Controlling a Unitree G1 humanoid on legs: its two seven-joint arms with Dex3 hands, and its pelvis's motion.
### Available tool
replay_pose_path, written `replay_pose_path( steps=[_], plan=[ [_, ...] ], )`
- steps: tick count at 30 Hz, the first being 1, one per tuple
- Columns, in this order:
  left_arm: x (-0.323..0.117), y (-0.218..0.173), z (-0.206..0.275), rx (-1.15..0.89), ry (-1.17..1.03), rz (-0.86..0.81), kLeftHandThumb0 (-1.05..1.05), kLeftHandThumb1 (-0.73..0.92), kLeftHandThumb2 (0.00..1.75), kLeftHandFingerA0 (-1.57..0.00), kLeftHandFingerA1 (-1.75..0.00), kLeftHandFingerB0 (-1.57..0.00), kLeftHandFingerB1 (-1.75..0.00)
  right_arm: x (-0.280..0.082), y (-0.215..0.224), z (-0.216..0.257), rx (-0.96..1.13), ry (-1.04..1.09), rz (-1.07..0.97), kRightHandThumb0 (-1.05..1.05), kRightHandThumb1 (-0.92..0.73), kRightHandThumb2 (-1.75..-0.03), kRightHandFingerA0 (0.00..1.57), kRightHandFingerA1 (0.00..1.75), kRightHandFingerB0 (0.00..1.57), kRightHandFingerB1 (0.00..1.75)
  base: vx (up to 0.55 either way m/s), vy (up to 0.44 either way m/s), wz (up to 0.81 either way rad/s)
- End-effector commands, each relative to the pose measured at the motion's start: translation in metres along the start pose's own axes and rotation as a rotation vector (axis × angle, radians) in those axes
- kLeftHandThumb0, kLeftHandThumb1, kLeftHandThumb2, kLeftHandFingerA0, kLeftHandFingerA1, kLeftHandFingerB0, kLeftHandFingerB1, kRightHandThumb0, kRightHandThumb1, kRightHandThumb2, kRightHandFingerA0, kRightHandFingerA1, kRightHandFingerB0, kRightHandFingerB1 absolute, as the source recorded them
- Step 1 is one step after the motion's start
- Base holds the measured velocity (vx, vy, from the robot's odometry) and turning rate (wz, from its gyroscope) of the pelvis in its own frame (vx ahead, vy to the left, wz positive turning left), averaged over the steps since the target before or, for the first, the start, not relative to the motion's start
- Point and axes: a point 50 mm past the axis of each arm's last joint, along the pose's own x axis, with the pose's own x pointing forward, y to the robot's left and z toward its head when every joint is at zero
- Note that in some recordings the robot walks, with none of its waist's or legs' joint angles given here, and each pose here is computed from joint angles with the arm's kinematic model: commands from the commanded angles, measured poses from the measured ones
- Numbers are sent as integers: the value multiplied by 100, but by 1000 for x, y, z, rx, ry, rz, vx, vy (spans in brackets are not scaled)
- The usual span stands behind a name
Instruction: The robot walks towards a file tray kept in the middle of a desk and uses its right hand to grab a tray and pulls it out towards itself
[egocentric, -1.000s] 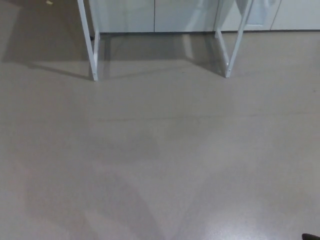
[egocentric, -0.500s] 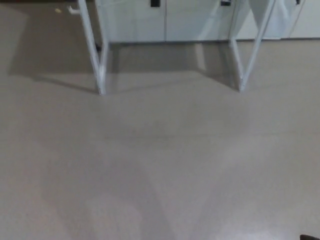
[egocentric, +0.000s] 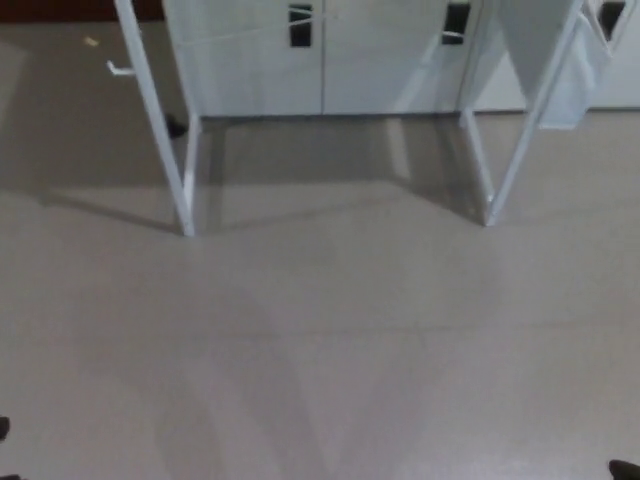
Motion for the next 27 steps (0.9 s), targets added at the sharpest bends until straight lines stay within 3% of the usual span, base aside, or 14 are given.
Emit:
replay_pose_path(
  steps=[1,10,11,12,13,15,16,18,19,21,22,25,26,27],
  plan=[
    [-1,5,-4,9,27,18,-15,64,58,-42,-42,-32,-35,-3,-5,-3,2,-6,-8,-53,-70,-61,49,60,39,50,418,180,6],
    [-2,4,-9,20,40,16,-16,64,59,-45,-45,-33,-36,-11,-5,-9,-3,16,-7,-51,-71,-60,51,58,40,48,376,-3,15],
    [-2,4,-9,17,40,13,-13,45,91,-35,-60,-20,-52,-11,-5,-9,-2,17,-8,-52,-71,-60,51,58,40,48,462,-156,28],
    [-1,4,-8,17,39,10,-14,45,91,-35,-60,-20,-52,-10,-5,-9,-18,21,-12,-52,-71,-60,52,57,41,48,622,-156,53],
    [-1,4,-8,20,41,5,-17,65,59,-42,-46,-32,-36,-10,-5,-10,-13,22,-12,-51,-71,-60,52,58,40,48,559,-239,-34],
    [-1,3,-7,30,41,0,-17,65,59,-42,-45,-32,-36,-10,-5,-10,-9,24,-14,-51,-71,-61,52,58,40,48,525,-192,81],
    [0,3,-7,27,39,2,-14,46,92,-33,-60,-20,-52,-9,-5,-9,-18,20,-13,-51,-72,-60,52,57,40,47,513,-207,32],
    [1,3,-7,19,39,2,-14,46,92,-34,-60,-19,-52,-10,-5,-9,-7,19,-10,-50,-72,-60,52,58,40,48,452,-167,2],
    [1,3,-7,20,40,1,-17,66,59,-45,-47,-32,-36,-11,-5,-10,-2,19,-10,-50,-71,-60,52,59,40,49,406,-111,-3],
    [-2,3,-10,23,50,-5,-17,66,59,-44,-47,-32,-36,-14,-6,-14,3,29,-10,-51,-71,-60,52,59,40,49,424,-54,-6],
    [-3,2,-13,35,57,-10,-15,47,93,-35,-60,-19,-52,-17,-7,-17,15,37,-11,-49,-70,-61,48,59,38,48,394,16,-16],
    [-4,0,-18,31,69,-16,-14,47,93,-35,-60,-20,-52,-22,-9,-21,24,47,-14,-49,-70,-61,49,60,38,49,436,96,-22],
    [-3,-1,-17,29,68,-12,-17,68,59,-44,-47,-32,-37,-22,-9,-21,15,42,-15,-50,-70,-61,50,60,39,50,578,140,-16],
    [-4,-1,-17,33,69,-13,-14,48,94,-35,-61,-20,-52,-23,-8,-22,14,45,-19,-49,-70,-61,50,59,40,49,674,87,-4]
  ],
)
